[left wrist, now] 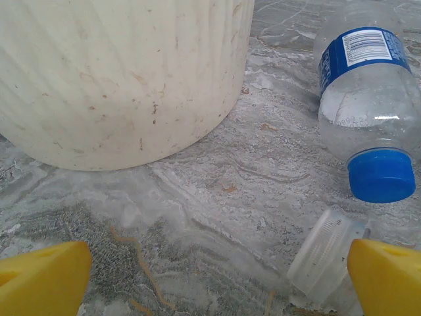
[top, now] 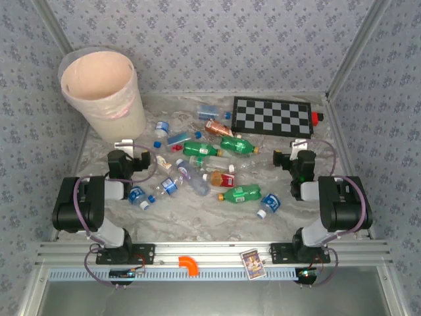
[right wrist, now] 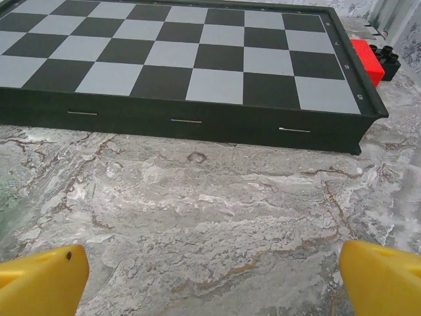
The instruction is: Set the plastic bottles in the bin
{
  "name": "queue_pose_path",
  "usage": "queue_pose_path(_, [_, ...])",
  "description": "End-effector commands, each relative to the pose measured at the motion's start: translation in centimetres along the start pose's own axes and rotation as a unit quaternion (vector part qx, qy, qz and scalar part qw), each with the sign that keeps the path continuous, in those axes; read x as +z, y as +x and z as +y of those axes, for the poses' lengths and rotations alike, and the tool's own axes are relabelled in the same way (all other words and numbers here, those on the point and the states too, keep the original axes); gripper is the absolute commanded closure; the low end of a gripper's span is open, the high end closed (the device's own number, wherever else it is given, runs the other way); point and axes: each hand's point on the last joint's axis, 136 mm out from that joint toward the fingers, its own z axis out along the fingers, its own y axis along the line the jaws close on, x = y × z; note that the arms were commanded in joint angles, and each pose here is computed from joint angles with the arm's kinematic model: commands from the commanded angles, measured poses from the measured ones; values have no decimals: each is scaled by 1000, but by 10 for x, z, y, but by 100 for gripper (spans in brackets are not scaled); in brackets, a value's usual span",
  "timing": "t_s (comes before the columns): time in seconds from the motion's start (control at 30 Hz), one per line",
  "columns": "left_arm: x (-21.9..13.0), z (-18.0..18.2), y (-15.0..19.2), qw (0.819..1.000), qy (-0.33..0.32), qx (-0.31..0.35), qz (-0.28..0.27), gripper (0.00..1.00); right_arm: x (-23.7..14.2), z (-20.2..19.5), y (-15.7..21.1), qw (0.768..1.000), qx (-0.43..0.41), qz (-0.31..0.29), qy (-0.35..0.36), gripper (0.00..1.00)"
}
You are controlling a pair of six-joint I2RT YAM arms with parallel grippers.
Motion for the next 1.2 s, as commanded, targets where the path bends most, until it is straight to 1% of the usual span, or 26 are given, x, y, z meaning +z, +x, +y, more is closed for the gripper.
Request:
queue_pose_path(0.0, [3,0,-16,1000,0,-6,-18,0,2,0,-8,1000,-3,-8,-4,0])
queue_pose_path(1.17, [2,0,-15,1000,0,-6,-18,0,3,0,-9,1000,4,-6,-14,0])
